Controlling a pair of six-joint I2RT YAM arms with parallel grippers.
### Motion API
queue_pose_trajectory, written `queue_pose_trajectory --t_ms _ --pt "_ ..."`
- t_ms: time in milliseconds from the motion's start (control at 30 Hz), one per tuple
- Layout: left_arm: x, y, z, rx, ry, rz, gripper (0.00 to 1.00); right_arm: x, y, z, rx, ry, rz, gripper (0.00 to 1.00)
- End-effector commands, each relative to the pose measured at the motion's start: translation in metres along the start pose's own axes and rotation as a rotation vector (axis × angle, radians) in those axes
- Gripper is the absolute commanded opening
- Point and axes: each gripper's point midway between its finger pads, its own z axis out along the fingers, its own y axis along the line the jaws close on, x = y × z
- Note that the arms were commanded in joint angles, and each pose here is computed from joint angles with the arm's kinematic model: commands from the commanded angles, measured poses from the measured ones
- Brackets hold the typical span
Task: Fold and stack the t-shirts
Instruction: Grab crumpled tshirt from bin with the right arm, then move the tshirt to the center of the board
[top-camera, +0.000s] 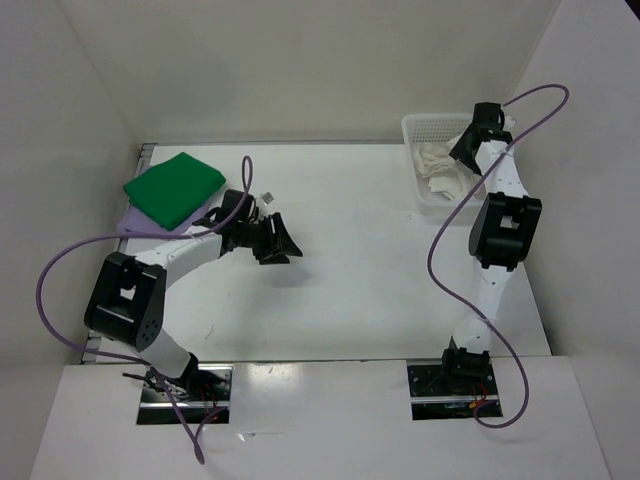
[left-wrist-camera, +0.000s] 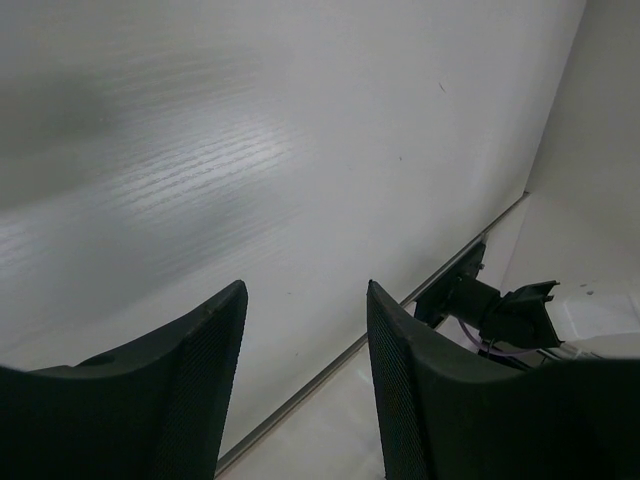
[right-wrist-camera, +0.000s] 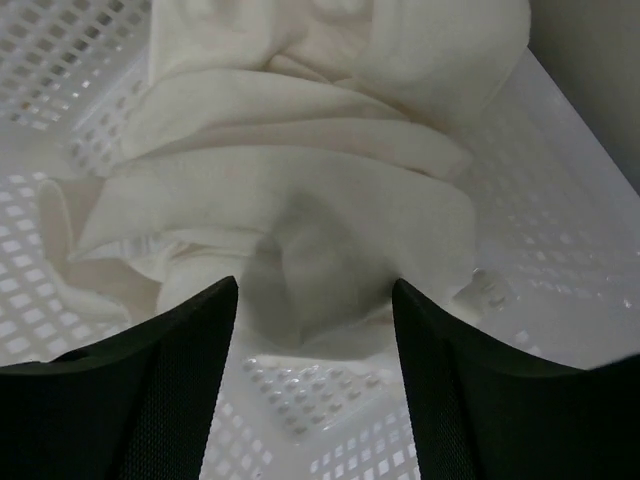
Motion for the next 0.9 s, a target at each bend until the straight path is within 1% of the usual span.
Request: queue_pose_trajectory --t_ms 0,33,67,100,133,167,200,233,300,333,367,400,433,467,500,533,567,600,633,667,700,733,767,800,867 --pt "-0.011 -0.014 0.001 0.049 -0.007 0.060 0.59 -0.009 -0.005 0.005 0.035 -0.014 -0.020 0.66" --pt "-0.011 -0.014 0.001 0.049 -0.007 0.060 0.59 -0.011 0.002 0.006 0.003 -0.010 -0.017 0.35" --pt "-0.014 -0.018 0.000 0.054 -0.014 0.066 0.59 -0.010 0.005 0.005 -0.007 -0.005 -0.003 0.22" --pt "-0.012 -0.014 0.002 0.045 -0.002 0.047 0.59 -0.020 0.011 0.000 -0.034 -0.036 0.018 0.12" --pt "-0.015 -0.017 0.002 0.050 -0.008 0.052 0.59 -0.036 0.017 -0.018 -0.070 -0.077 0.029 0.05" --pt "-0.018 -0.021 0.001 0.055 -0.015 0.058 0.59 -0.044 0.026 -0.031 -0.105 -0.103 0.040 0.00" --pt "-0.020 -0.024 0.000 0.060 -0.021 0.063 0.59 -0.069 0.039 -0.064 -0.166 -0.174 0.061 0.00" --pt "-0.023 -0.022 -0.002 0.058 -0.027 0.049 0.59 -0.081 0.041 -0.083 -0.183 -0.206 0.069 0.00" --pt "-0.034 -0.033 -0.004 0.076 -0.049 0.068 0.60 -0.107 0.059 -0.129 -0.291 -0.284 0.089 0.00" --pt "-0.041 -0.036 -0.006 0.081 -0.064 0.070 0.60 -0.124 0.074 -0.183 -0.372 -0.357 0.089 0.00" --pt "-0.051 -0.040 -0.008 0.087 -0.081 0.064 0.60 -0.130 0.085 -0.215 -0.448 -0.388 0.082 0.00" --pt "-0.052 -0.043 -0.008 0.099 -0.074 0.066 0.60 -0.137 0.093 -0.246 -0.512 -0.422 0.087 0.00" --pt "-0.059 -0.044 -0.012 0.102 -0.092 0.065 0.60 -0.150 0.104 -0.309 -0.620 -0.502 0.096 0.00" --pt "-0.063 -0.043 -0.012 0.106 -0.092 0.049 0.60 -0.151 0.111 -0.338 -0.681 -0.524 0.086 0.00" --pt "-0.070 -0.041 -0.015 0.109 -0.112 0.034 0.60 -0.149 0.122 -0.372 -0.781 -0.534 0.078 0.00" --pt "-0.074 -0.043 -0.018 0.121 -0.115 0.035 0.60 -0.153 0.128 -0.411 -0.872 -0.559 0.088 0.00" --pt "-0.078 -0.040 -0.017 0.118 -0.122 0.014 0.60 -0.147 0.138 -0.457 -0.980 -0.582 0.075 0.00" --pt "-0.081 -0.037 -0.019 0.116 -0.130 -0.002 0.60 -0.140 0.146 -0.486 -1.066 -0.580 0.053 0.00" --pt "-0.087 -0.033 -0.024 0.117 -0.141 -0.015 0.60 -0.139 0.155 -0.532 -1.187 -0.607 0.062 0.00" --pt "-0.090 -0.030 -0.026 0.115 -0.149 -0.030 0.60 -0.136 0.155 -0.565 -1.277 -0.618 0.063 0.00" --pt "-0.093 -0.028 -0.028 0.114 -0.157 -0.049 0.60 -0.131 0.154 -0.608 -1.406 -0.633 0.039 0.00" --pt "-0.097 -0.019 -0.032 0.103 -0.168 -0.080 0.60 -0.127 0.155 -0.631 -1.481 -0.629 0.042 0.00" --pt "-0.102 -0.016 -0.034 0.104 -0.183 -0.081 0.60 -0.117 0.167 -0.653 -1.580 -0.587 0.056 0.00" --pt "-0.102 -0.014 -0.039 0.109 -0.187 -0.100 0.60 -0.116 0.159 -0.687 -1.664 -0.620 0.057 0.00" --pt "-0.111 -0.007 -0.051 0.105 -0.225 -0.128 0.60 -0.110 0.162 -0.708 -1.738 -0.593 0.082 0.00"
